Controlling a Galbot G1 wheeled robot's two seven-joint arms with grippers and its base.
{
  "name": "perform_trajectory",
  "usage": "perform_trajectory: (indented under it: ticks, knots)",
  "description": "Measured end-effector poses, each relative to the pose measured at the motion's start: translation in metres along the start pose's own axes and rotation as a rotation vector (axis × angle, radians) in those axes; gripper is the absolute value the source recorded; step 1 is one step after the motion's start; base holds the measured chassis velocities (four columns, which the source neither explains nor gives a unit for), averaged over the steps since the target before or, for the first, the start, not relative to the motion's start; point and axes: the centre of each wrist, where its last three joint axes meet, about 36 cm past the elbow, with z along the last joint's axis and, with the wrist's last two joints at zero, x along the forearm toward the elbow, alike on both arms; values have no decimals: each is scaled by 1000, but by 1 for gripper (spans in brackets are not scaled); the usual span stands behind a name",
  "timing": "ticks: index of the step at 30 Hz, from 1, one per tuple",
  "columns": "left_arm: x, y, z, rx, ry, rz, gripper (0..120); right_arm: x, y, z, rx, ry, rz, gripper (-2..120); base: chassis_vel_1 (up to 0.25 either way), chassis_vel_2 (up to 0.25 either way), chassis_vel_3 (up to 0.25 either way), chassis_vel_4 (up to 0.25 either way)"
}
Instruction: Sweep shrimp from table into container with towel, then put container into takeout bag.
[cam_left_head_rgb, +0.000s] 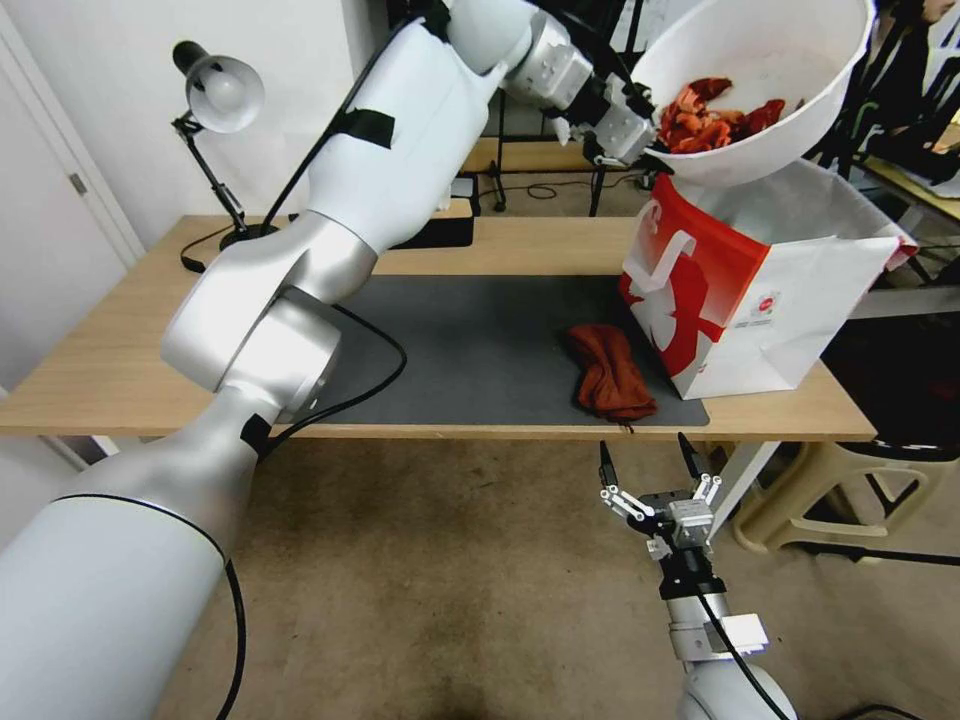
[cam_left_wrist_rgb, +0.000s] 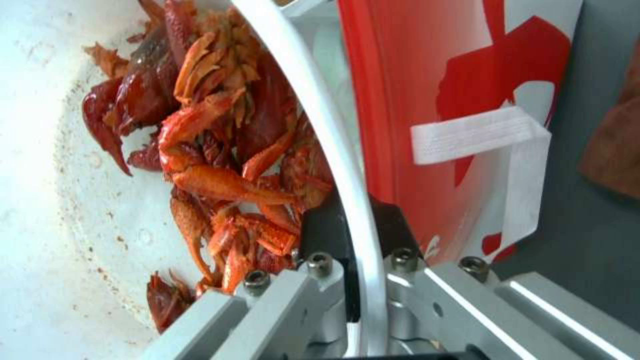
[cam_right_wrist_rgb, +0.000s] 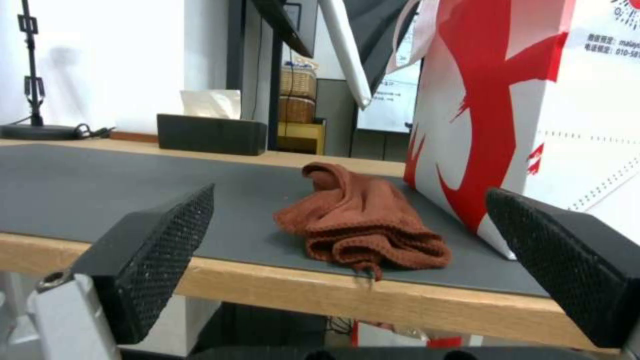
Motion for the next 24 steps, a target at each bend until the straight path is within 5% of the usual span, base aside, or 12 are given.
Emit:
perform_trajectory:
  ticks: [13, 24]
  knots:
    - [-20, -12, -1, 21, -9, 5, 0, 4, 7, 1, -4, 2, -5, 100, 0, 0, 0, 0]
    - [-40, -16, -8, 23, -38, -68, 0, 6, 9, 2, -3, 4, -6, 100, 0, 0, 0, 0]
